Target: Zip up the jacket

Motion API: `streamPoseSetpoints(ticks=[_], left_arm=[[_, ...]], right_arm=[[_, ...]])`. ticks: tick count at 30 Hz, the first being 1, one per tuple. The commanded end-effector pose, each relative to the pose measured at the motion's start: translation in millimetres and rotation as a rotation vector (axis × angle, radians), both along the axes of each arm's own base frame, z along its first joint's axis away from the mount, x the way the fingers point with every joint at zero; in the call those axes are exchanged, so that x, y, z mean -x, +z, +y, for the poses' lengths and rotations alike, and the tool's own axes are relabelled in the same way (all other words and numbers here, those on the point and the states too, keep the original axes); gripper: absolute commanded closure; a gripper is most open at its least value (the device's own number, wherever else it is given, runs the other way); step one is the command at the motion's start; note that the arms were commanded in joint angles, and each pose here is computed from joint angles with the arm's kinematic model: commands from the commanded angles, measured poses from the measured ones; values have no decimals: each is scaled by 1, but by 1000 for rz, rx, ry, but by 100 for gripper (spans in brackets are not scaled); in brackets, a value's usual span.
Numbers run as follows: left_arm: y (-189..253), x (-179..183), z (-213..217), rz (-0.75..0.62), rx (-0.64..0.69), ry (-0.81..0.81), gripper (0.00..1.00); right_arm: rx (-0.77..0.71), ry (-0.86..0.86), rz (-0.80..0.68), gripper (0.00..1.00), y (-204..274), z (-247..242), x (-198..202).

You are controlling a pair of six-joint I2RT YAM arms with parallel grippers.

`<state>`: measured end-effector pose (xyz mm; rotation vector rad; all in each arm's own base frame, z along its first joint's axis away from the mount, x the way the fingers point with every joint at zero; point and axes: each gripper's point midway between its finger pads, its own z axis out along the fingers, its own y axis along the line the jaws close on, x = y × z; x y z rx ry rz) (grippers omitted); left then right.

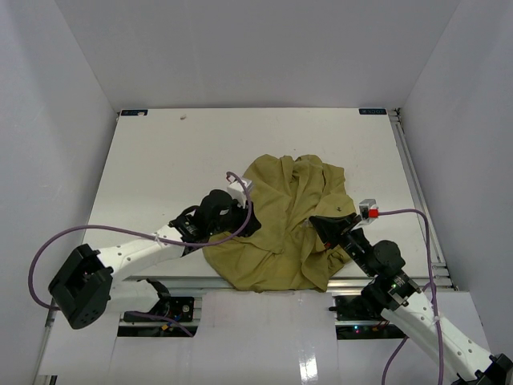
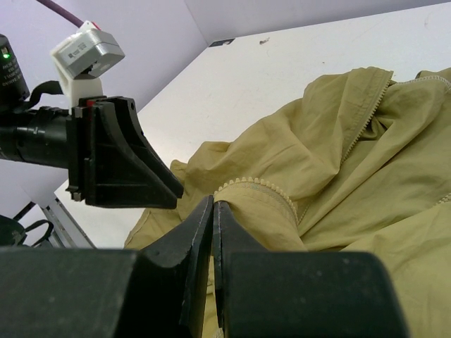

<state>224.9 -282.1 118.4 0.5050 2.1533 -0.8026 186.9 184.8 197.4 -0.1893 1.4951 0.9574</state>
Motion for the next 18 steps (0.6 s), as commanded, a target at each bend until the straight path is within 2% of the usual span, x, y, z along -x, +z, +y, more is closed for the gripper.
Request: streamPoseSetpoints(ticks=[1,9,18], left_arm=[[13,23,-40,-1,59,-240,57],[-31,18,-58,64,-53,-255,55],[-49,12,-74,75,-116,-246,53]], right_arm=[[-40,-26,-55,92,27,-6,0],[-35,-43,-59,92,26,-11,0],[-27,-46,-67,92,27,-13,2]])
